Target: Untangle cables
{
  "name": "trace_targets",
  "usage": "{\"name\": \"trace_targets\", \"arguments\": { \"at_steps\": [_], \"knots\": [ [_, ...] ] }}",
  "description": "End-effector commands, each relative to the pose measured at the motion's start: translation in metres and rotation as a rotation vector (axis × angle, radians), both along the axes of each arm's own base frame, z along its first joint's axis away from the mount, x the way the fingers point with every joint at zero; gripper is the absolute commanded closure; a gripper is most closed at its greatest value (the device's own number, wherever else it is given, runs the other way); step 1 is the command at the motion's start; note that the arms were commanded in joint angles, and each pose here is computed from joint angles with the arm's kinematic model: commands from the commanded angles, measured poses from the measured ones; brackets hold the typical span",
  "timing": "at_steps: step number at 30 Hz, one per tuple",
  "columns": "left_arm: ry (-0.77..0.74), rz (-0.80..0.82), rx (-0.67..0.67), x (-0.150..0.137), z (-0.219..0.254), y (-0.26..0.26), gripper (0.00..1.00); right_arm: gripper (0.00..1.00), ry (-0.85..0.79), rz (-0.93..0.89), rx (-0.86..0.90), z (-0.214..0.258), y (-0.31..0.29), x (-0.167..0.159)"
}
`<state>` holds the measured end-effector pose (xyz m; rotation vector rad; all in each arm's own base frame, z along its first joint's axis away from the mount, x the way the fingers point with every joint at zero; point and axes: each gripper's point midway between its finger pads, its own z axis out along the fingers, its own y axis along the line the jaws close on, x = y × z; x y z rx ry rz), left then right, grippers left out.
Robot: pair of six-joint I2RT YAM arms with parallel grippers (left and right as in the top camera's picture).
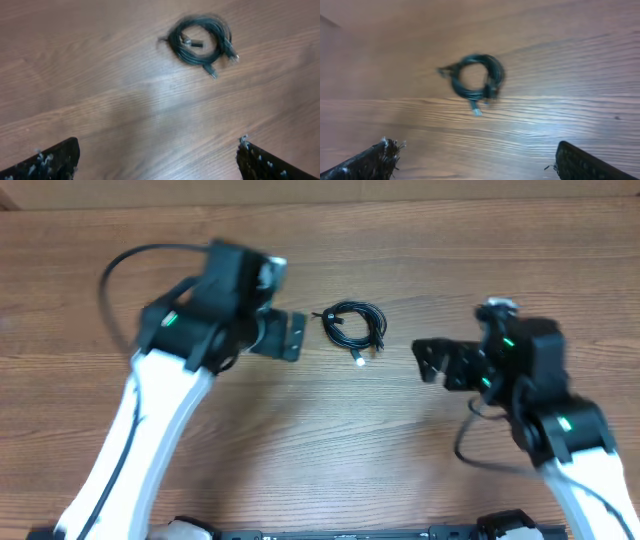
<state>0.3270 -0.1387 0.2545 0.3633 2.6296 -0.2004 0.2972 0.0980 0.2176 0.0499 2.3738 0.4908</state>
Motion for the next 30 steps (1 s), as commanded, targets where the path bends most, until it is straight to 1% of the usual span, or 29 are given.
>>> {"name": "trace_targets", "arguments": {
  "at_steps": [1, 2, 5, 7, 10, 12, 15, 19, 22, 23, 25, 28, 30],
  "knots": [
    [0.013, -0.034, -0.037, 0.014, 0.008, -0.021, 0.00, 0.00, 0.030, -0.073, -0.170, -0.024, -0.007, 0.026],
    [0.052, -0.073, -0.098, 0.010, 0.009, -0.035, 0.00, 0.00, 0.050, -0.038, -0.164, -0.038, 0.007, 0.037],
    [0.066, -0.083, -0.143, 0.006, 0.013, -0.040, 0.01, 0.00, 0.099, 0.050, -0.103, -0.060, 0.033, 0.046],
    [0.049, -0.043, -0.147, 0.006, 0.021, -0.036, 0.00, 0.00, 0.107, 0.087, -0.062, -0.069, 0.046, 0.056],
    [0.018, 0.080, -0.131, 0.004, 0.038, -0.020, 0.00, 0.00, 0.156, 0.052, -0.048, -0.076, 0.051, 0.073],
    [-0.013, 0.116, -0.136, 0.001, 0.055, -0.013, 0.00, 0.00, 0.179, 0.021, -0.085, -0.075, 0.049, 0.090],
    [-0.048, 0.120, -0.162, -0.007, 0.080, -0.010, 0.00, 0.00, 0.184, -0.047, -0.175, -0.073, 0.039, 0.119],
    [-0.047, 0.128, -0.165, -0.026, 0.102, -0.002, 0.00, 0.00, 0.187, -0.027, -0.223, -0.080, 0.041, 0.151],
    [-0.040, 0.137, -0.148, -0.036, 0.109, 0.005, 0.00, 0.00, 0.201, -0.025, -0.212, -0.097, 0.043, 0.162],
    [-0.040, 0.143, -0.137, -0.038, 0.110, 0.008, 0.00, 0.01, 0.208, -0.021, -0.209, -0.102, 0.044, 0.164],
    [-0.043, 0.156, -0.114, -0.042, 0.112, 0.015, 0.00, 0.06, 0.228, -0.009, -0.201, -0.114, 0.048, 0.165],
    [-0.047, 0.168, -0.095, -0.045, 0.112, 0.020, 0.00, 0.07, 0.263, -0.005, -0.209, -0.132, 0.048, 0.165],
    [-0.043, 0.167, -0.094, -0.046, 0.112, 0.020, 0.00, 0.10, 0.295, -0.005, -0.216, -0.146, 0.048, 0.163]
  ]
}}
